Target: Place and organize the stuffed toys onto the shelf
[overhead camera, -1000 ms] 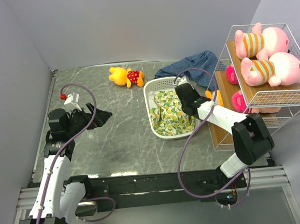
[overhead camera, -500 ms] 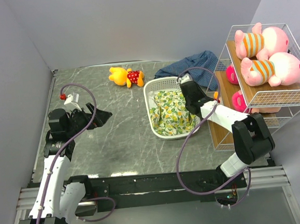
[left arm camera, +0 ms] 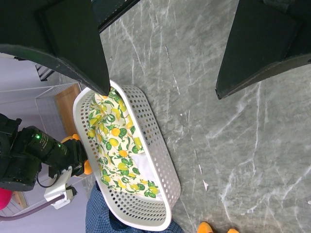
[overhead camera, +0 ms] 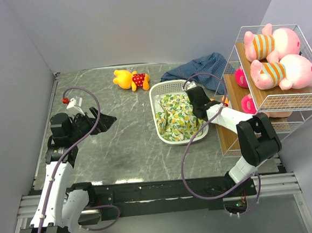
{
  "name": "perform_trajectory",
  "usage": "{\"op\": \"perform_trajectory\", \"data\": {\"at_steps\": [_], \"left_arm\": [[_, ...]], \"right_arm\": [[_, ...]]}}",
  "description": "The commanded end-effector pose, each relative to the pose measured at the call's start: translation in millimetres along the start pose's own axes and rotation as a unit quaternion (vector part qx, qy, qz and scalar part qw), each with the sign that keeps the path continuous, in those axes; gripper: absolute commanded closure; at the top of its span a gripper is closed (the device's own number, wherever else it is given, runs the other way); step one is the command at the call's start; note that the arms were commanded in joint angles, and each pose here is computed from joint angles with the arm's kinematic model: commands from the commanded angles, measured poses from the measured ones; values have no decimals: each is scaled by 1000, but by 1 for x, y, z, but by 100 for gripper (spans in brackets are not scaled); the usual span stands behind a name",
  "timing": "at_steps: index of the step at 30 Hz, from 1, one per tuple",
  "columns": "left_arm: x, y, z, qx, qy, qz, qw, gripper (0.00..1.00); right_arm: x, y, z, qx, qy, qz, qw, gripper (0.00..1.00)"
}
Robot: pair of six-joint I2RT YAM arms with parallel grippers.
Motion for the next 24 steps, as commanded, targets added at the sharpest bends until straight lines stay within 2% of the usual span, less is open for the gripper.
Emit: {"op": "perform_trajectory", "data": {"at_steps": [1, 9, 24], "left_arm": [[12, -4, -10, -14, 33, -22, 999, 4], [12, -4, -9, -11, 31, -22, 999, 4], [12, -3, -8, -10, 30, -21, 999, 3]], "right_arm": [[12, 4, -3, -2, 25, -6, 1000, 63], [0, 12, 2, 3, 27, 27, 999, 60], [-20, 22, -22, -50, 13, 75, 996, 65]]}}
Point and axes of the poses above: each gripper's point midway between its finger pads, its own y axis out along the fingers, its own z axis along the line the jaws close on, x = y × z, the point moved 5 cm from there along -y, back along the fingers, and after that the axes turned 2 degrees about y, right-handed, at the moved point
